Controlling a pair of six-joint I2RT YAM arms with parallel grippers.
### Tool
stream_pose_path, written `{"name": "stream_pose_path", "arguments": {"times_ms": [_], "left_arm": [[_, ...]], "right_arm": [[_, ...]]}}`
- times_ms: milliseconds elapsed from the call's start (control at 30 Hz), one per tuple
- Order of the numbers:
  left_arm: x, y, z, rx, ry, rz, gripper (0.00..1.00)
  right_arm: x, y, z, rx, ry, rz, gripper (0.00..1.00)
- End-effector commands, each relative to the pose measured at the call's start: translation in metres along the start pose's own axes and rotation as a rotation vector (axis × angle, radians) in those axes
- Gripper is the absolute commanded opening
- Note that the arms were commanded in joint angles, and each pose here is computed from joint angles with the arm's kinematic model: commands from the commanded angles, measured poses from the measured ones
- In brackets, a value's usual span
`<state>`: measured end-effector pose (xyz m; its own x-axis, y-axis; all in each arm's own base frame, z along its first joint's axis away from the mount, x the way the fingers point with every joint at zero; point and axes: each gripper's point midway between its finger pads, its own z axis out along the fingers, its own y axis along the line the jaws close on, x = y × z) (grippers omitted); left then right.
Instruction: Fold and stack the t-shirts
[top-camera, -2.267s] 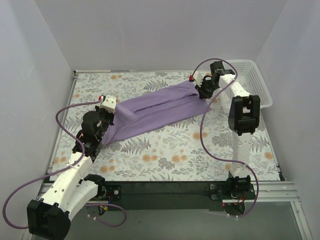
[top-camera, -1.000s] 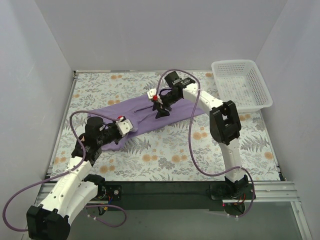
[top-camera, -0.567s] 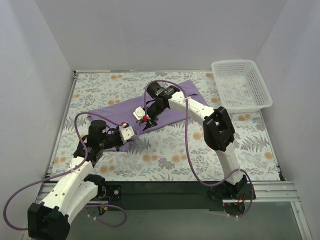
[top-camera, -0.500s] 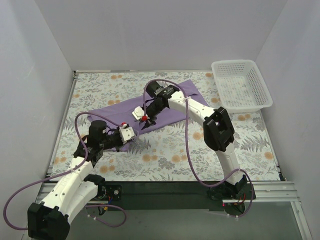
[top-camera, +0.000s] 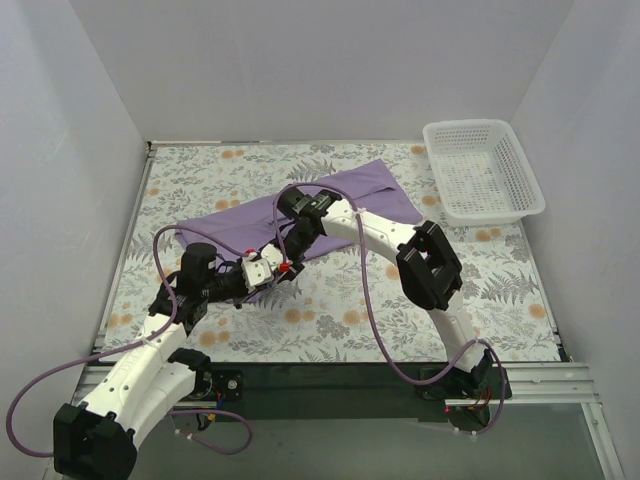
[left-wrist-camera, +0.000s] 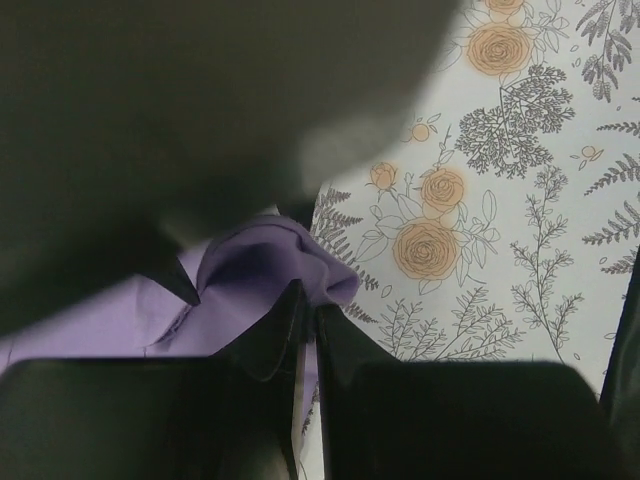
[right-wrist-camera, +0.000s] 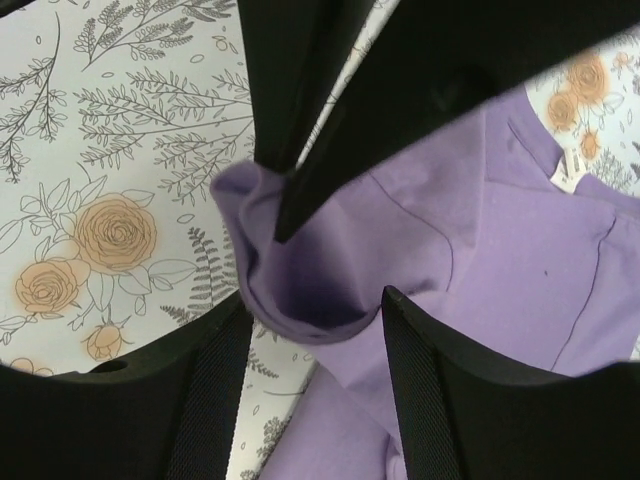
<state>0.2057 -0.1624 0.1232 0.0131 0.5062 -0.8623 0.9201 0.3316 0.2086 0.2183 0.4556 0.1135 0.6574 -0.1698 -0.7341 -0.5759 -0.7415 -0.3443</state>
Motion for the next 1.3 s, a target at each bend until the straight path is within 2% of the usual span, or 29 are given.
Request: {"name": "stream_pose_path", "arguments": {"times_ms": [0, 100, 233, 333, 467, 767, 967, 1067, 1267], "left_arm": [[-0.005, -0.007, 0.0, 0.031, -0.023, 0.008, 0.0], [-0.004, -0.007, 0.0, 0.026, -0.019, 0.009, 0.0], [-0.002, -0.007, -0.001, 0.017, -0.011, 0.011, 0.0], [0.001, -0.009, -0.002, 0.012, -0.006, 0.012, 0.0], [0.003, -0.01, -0.002, 0.009, -0.003, 0.013, 0.0], [0.007, -0.015, 0.004, 0.033, 0.007, 0.013, 0.0], [0.007, -0.01, 0.003, 0.007, 0.012, 0.024, 0.0], [0.004, -0.003, 0.002, -0.029, 0.008, 0.029, 0.0], [-0.001, 0.003, 0.001, -0.056, -0.001, 0.036, 0.0]], "right_arm": [[-0.025, -0.003, -0.007, 0.006, 0.001, -0.09, 0.59], [-0.021, -0.006, -0.005, 0.005, 0.014, -0.074, 0.52], [-0.004, -0.009, -0.009, 0.016, 0.086, -0.034, 0.35], [0.003, -0.007, -0.018, 0.031, 0.097, 0.003, 0.31], [0.011, -0.001, -0.03, 0.045, 0.11, 0.049, 0.31], [0.02, 0.045, -0.029, -0.003, 0.136, 0.139, 0.38], [0.022, 0.035, -0.037, 0.06, 0.155, 0.176, 0.42], [0.024, 0.021, -0.046, 0.101, 0.163, 0.206, 0.48], [0.031, 0.026, -0.043, 0.096, 0.169, 0.259, 0.52]]}}
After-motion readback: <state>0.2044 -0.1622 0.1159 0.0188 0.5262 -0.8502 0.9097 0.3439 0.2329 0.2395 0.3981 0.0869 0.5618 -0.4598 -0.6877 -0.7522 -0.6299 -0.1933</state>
